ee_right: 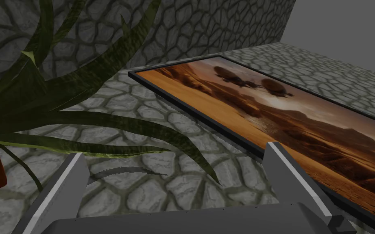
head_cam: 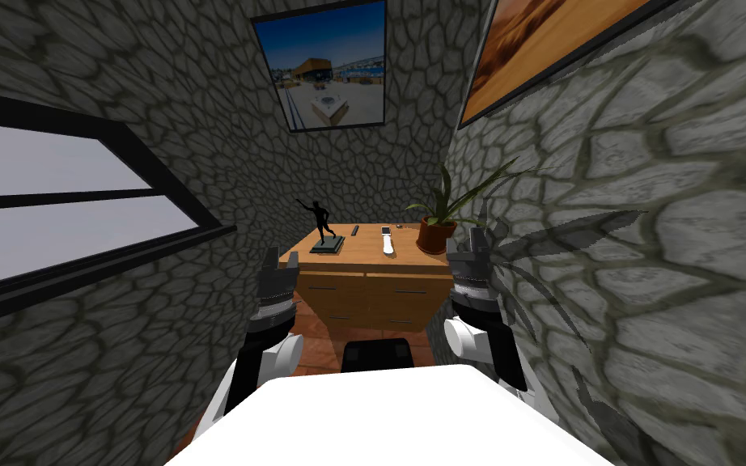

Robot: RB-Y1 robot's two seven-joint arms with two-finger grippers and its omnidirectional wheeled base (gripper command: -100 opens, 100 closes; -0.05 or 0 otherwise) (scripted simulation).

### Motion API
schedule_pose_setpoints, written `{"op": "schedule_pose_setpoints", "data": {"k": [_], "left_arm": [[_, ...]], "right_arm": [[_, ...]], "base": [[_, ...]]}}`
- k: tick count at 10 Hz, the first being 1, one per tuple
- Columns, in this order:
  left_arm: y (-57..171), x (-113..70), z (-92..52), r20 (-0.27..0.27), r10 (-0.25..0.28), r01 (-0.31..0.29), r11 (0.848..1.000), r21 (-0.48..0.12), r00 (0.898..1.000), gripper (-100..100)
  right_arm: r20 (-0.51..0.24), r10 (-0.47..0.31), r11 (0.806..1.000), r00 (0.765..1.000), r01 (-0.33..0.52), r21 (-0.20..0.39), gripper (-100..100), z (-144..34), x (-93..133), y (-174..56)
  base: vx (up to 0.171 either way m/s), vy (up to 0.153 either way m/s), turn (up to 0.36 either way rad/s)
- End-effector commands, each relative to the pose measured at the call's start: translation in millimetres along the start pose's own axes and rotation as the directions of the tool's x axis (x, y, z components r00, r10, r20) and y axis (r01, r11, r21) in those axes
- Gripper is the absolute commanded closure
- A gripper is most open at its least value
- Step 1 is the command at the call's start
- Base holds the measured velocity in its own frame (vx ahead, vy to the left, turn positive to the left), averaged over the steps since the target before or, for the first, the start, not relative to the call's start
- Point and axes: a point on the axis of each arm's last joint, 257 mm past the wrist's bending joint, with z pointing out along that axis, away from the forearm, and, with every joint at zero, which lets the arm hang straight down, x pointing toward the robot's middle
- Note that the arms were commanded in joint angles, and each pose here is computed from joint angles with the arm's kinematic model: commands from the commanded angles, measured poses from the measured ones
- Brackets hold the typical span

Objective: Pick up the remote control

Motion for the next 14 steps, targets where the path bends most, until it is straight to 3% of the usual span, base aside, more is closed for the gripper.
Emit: {"op": "schedule_pose_setpoints", "data": {"k": [1,4,5,7,8,10,11,12,13,14], "left_arm": [[0.0,0.0,0.0,0.0,0.0,0.0,1.0,0.0,1.0,0],[0.0,0.0,0.0,0.0,0.0,0.0,1.0,0.0,1.0,0],[0.0,0.0,0.0,0.0,0.0,0.0,1.0,0.0,1.0,0],[0.0,0.0,0.0,0.0,0.0,0.0,1.0,0.0,1.0,0],[0.0,0.0,0.0,0.0,0.0,0.0,1.0,0.0,1.0,0],[0.0,0.0,0.0,0.0,0.0,0.0,1.0,0.0,1.0,0],[0.0,0.0,0.1,0.0,0.0,0.0,1.0,0.0,1.0,0],[0.0,0.0,0.0,0.0,0.0,0.0,1.0,0.0,1.0,0],[0.0,0.0,0.1,0.0,0.0,0.0,1.0,0.0,1.0,0],[0.0,0.0,0.0,0.0,0.0,0.0,1.0,0.0,1.0,0]], "right_arm": [[-0.039,-0.037,0.999,0.999,0.037,-0.013,-100,-0.9,5.6,1.1],[-0.144,-0.17,0.984,0.975,0.161,-0.073,-100,-5.9,21.3,3.3],[-0.151,-0.173,0.984,0.973,0.163,-0.075,-100,-6.0,22.4,3.4],[-0.227,-0.293,0.953,0.929,0.265,-0.147,-100,-12.9,34.9,4.0],[-0.24,-0.303,0.95,0.922,0.272,-0.154,-100,-13.5,37.1,4.0],[-0.305,-0.428,0.899,0.851,0.366,-0.241,-100,-23.0,48.1,1.0],[-0.326,-0.451,0.887,0.831,0.377,-0.265,-100,-25.4,53.5,2.2],[-0.35,-0.512,0.852,0.784,0.415,-0.318,-100,-31.5,58.4,0.2],[-0.362,-0.527,0.844,0.769,0.422,-0.331,-100,-33.3,61.7,-0.1],[-0.383,-0.589,0.801,0.711,0.452,-0.392,-100,-40.8,66.6,-2.6]], "base": [[-0.01,-0.002,0.022],[-0.044,-0.01,0.048],[-0.041,-0.006,0.019],[-0.055,0.0,0.071],[-0.054,-0.003,0.034],[-0.073,0.004,0.094],[-0.074,0.001,0.042],[-0.091,0.011,0.087],[-0.064,0.013,0.047],[-0.063,0.025,0.113]]}}
